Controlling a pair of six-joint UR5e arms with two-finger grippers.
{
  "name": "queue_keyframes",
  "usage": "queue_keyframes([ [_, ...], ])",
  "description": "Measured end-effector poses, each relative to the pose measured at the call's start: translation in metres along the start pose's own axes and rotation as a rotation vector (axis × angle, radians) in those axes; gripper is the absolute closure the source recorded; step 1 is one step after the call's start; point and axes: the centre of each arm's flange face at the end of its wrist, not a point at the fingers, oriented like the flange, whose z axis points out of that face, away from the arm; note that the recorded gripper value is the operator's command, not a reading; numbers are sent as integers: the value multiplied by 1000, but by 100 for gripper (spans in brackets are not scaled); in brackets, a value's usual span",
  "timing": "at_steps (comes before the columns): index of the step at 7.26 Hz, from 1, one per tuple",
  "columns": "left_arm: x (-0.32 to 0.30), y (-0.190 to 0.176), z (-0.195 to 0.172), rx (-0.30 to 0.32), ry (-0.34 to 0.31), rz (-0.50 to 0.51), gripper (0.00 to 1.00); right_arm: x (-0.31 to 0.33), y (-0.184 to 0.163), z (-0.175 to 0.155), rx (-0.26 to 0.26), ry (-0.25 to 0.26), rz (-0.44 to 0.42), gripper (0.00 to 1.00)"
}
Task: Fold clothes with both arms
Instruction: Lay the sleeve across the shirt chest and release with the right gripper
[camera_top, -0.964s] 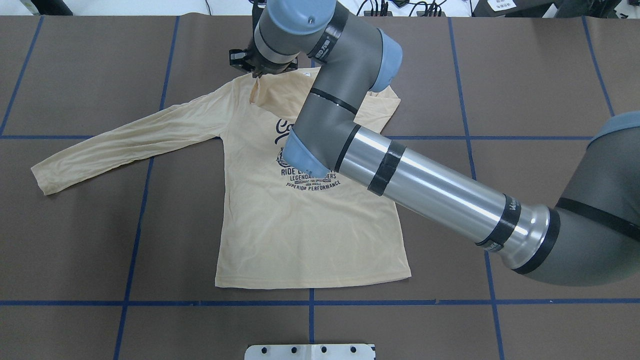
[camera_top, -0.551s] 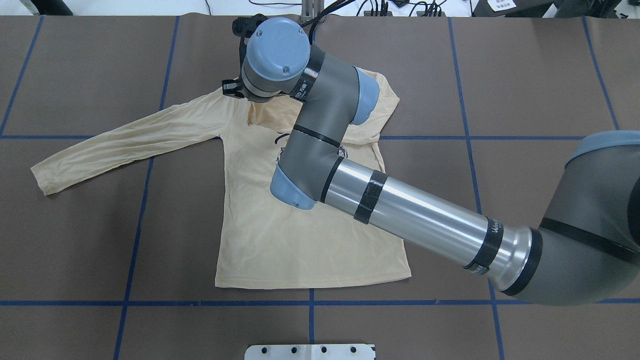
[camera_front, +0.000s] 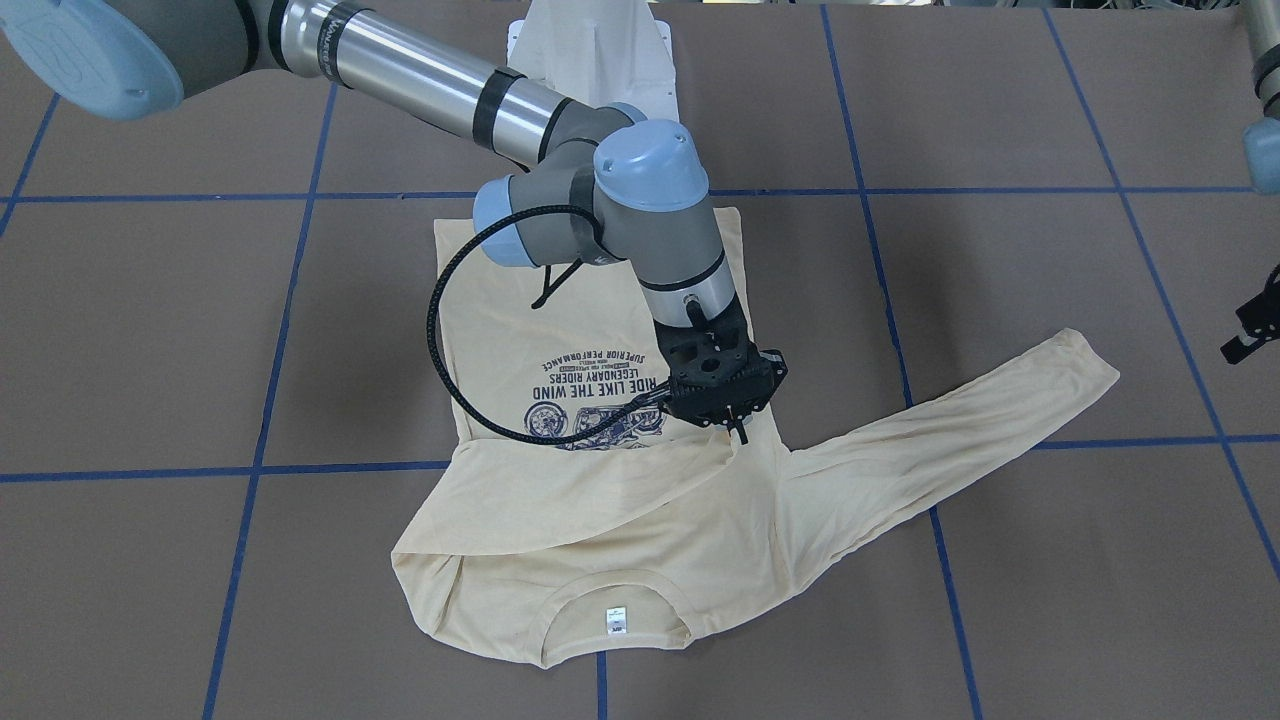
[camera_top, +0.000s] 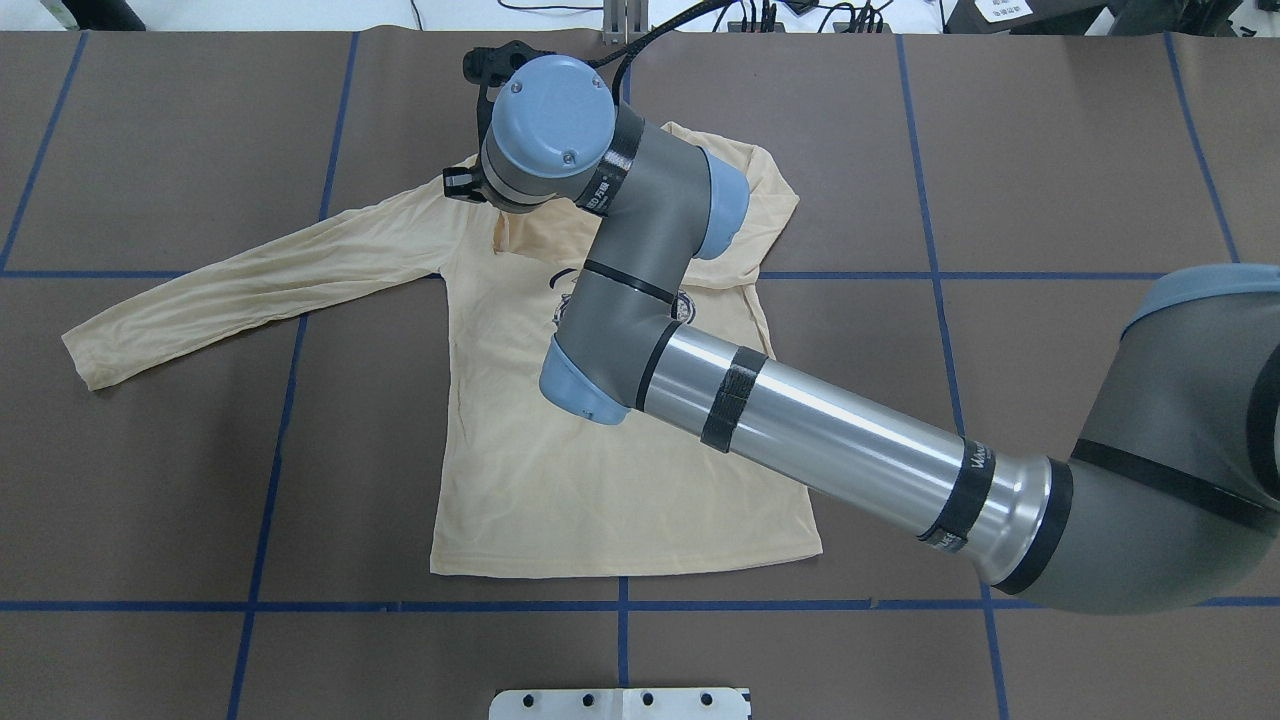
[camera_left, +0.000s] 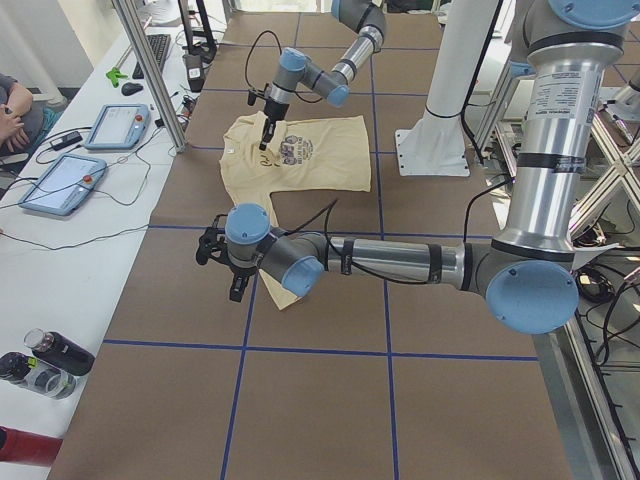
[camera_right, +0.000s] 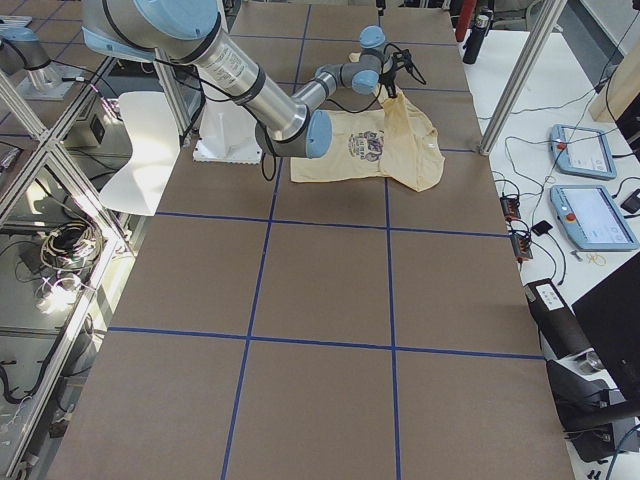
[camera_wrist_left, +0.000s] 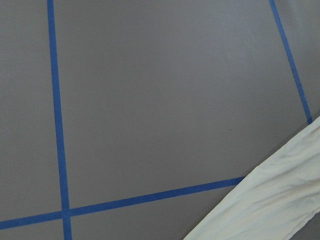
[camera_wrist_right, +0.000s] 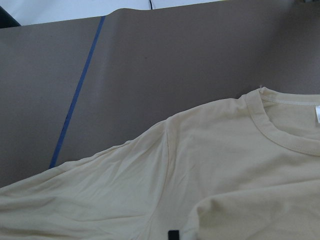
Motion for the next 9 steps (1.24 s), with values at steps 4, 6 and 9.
queue_keyframes([
  [4, 1, -5, 1, 1, 0, -4, 0, -18, -6, -10, 39, -15, 154, 1],
  [6, 7, -9, 1, 9, 5, -16, 0, -10, -14, -19, 30, -29, 171, 1],
  [9, 31, 2, 24, 105, -21, -88, 0, 56, -26, -54, -58, -23, 197, 0],
])
